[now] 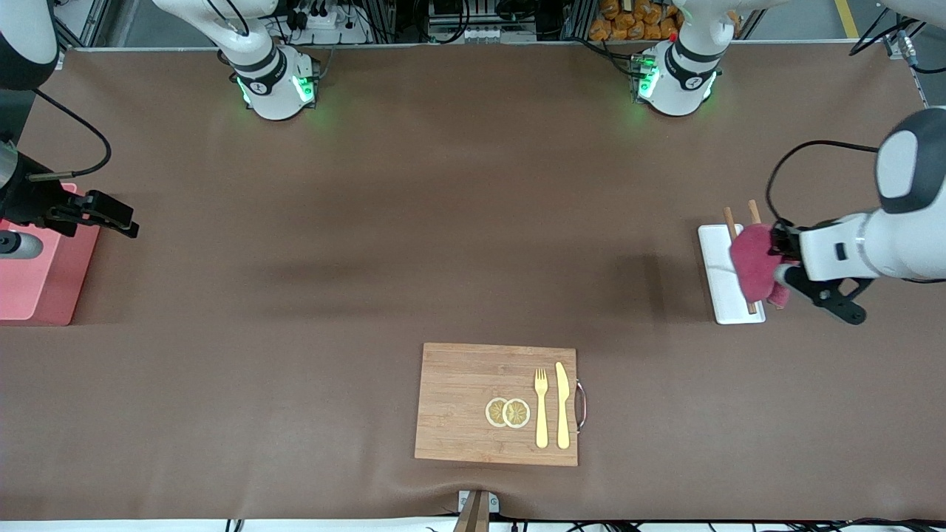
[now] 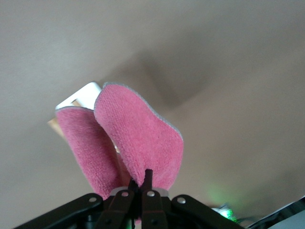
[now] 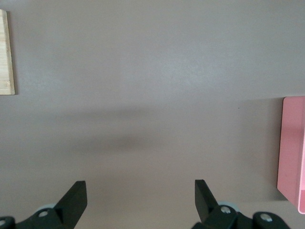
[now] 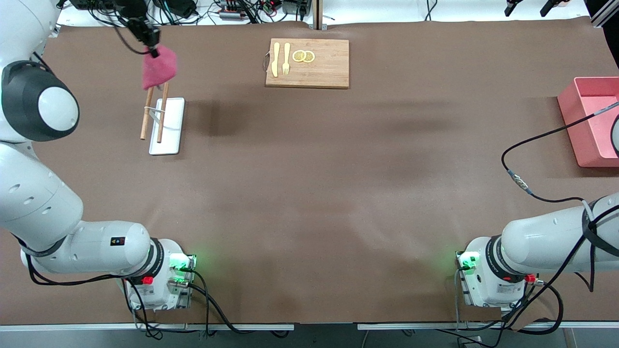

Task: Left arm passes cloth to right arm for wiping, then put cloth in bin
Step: 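Lift the pink towel off the tray with the left gripper, then carry the towel toward the right gripper while the right gripper approaches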

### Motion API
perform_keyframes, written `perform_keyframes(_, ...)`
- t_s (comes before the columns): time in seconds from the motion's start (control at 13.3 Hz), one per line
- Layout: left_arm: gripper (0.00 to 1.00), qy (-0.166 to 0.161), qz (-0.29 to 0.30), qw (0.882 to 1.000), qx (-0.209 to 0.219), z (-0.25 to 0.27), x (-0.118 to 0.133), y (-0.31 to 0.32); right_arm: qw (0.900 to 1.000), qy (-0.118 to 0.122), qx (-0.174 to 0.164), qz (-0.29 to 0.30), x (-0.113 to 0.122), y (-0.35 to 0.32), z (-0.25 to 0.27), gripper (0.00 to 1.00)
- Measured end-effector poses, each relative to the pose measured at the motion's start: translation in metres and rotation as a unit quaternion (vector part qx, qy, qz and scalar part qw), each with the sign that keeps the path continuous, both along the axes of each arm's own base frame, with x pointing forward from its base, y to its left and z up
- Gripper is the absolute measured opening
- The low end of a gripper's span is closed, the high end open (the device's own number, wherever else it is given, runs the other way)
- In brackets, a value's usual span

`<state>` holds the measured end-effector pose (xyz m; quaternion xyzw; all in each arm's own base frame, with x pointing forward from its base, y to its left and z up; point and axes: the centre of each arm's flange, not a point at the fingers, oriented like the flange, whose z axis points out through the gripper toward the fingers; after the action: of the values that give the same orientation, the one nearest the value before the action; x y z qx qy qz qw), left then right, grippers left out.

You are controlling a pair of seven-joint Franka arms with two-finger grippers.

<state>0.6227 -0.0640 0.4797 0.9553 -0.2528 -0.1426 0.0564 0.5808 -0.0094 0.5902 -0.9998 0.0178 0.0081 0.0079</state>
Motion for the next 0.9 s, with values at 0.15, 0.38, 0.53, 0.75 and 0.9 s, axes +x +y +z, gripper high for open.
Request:
perform_keyframes(0.15, 0.03, 0.003, 0.035, 0.999, 0.007, 0.003, -0.007, -0.049, 1.0, 0.007, 0.0, -0.001, -0.001, 0.0, -0.002, 1.0)
perform_keyframes(0.38, 0.03, 0.0, 0.093, 0.996, -0.003, 0.011, -0.016, -0.119, 0.998, 0.046, 0.025, -0.04, -0.009, 0.006, -0.008, 1.0)
perform_keyframes(0.53, 0.03, -0.024, 0.131, 0.991, -0.01, 0.015, -0.02, -0.172, 0.99, 0.07, 0.038, -0.113, -0.013, 0.015, -0.012, 1.0)
perform_keyframes(0.75, 0.03, -0.045, 0.175, 0.983, -0.014, 0.006, -0.042, -0.262, 0.961, 0.135, 0.075, -0.23, -0.02, 0.048, -0.023, 1.0)
perform_keyframes(0.9, 0.03, -0.055, 0.201, 0.978, -0.022, -0.002, -0.062, -0.319, 0.927, 0.19, 0.097, -0.309, -0.022, 0.064, -0.038, 1.0)
